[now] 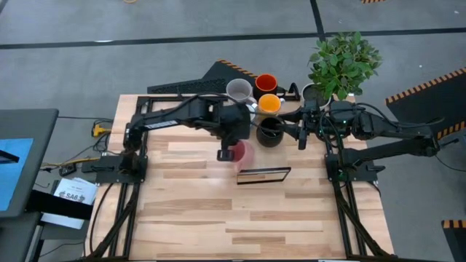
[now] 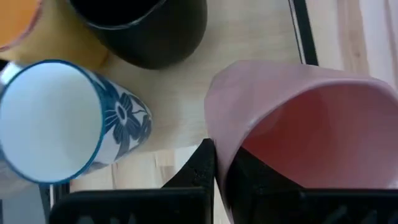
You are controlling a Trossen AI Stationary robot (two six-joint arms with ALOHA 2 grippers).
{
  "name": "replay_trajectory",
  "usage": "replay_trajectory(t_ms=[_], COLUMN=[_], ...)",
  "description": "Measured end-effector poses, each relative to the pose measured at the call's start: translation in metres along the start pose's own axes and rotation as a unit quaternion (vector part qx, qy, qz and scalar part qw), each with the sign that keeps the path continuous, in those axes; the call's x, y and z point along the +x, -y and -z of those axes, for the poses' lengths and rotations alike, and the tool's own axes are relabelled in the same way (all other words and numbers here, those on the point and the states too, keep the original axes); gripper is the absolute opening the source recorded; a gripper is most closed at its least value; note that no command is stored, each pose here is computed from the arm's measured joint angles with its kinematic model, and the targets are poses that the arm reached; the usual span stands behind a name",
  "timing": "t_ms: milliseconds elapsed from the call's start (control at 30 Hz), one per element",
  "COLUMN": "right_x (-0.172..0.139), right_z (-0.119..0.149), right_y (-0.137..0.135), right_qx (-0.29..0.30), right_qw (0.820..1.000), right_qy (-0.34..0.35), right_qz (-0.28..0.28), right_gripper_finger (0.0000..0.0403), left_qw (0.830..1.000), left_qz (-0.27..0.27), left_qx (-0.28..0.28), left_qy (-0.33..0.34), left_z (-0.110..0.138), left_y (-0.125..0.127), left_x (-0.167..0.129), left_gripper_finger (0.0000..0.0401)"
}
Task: Place coffee mugs
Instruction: Put the pink mug on the shelf, then return to Home Position
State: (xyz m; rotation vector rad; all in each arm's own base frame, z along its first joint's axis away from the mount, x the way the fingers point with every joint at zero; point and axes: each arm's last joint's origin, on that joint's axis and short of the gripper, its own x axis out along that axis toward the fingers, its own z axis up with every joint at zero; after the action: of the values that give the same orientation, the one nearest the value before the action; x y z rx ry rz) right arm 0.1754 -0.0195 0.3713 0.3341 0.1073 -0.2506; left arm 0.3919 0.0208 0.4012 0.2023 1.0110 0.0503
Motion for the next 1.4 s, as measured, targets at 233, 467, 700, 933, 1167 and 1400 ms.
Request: replay_trajectory(t_ms=[233, 467, 700, 933, 1167, 1400], right_x=[0.000, 0.000, 0.000, 0.000, 0.000, 0.000], right_z=[0.000, 0.000, 0.000, 0.000, 0.000, 0.000], right_y=[0.000, 0.000, 0.000, 0.000, 0.000, 0.000], right_qx=[0.000, 0.001, 0.001, 0.001, 0.001, 0.001], right_qw=[1.000, 1.000, 1.000, 1.000, 1.000, 1.000], right_qy=[0.000, 0.000, 0.000, 0.000, 0.000, 0.000], right_qz=[0.000, 0.000, 0.000, 0.000, 0.000, 0.000], right_gripper_finger=[0.0226, 0.0226, 0.0226, 0.0226, 0.0226, 0.0226], left_qw=[1.000, 1.000, 1.000, 0.999, 0.999, 0.999], left_qz=[-0.003, -0.005, -0.025, -0.031, -0.040, -0.047], left_qx=[0.005, 0.008, 0.008, 0.027, 0.018, 0.000], left_qy=[-0.005, -0.018, -0.013, -0.007, 0.018, 0.020], left_z=[-0.003, -0.005, -0.007, -0.009, -0.013, -0.012], left_y=[0.001, 0.001, 0.000, -0.001, -0.007, -0.017], left_x=[0.015, 0.032, 0.037, 0.037, 0.037, 0.030], left_gripper_finger=[0.0000, 0.0016, 0.0017, 0.0040, 0.0103, 0.0159])
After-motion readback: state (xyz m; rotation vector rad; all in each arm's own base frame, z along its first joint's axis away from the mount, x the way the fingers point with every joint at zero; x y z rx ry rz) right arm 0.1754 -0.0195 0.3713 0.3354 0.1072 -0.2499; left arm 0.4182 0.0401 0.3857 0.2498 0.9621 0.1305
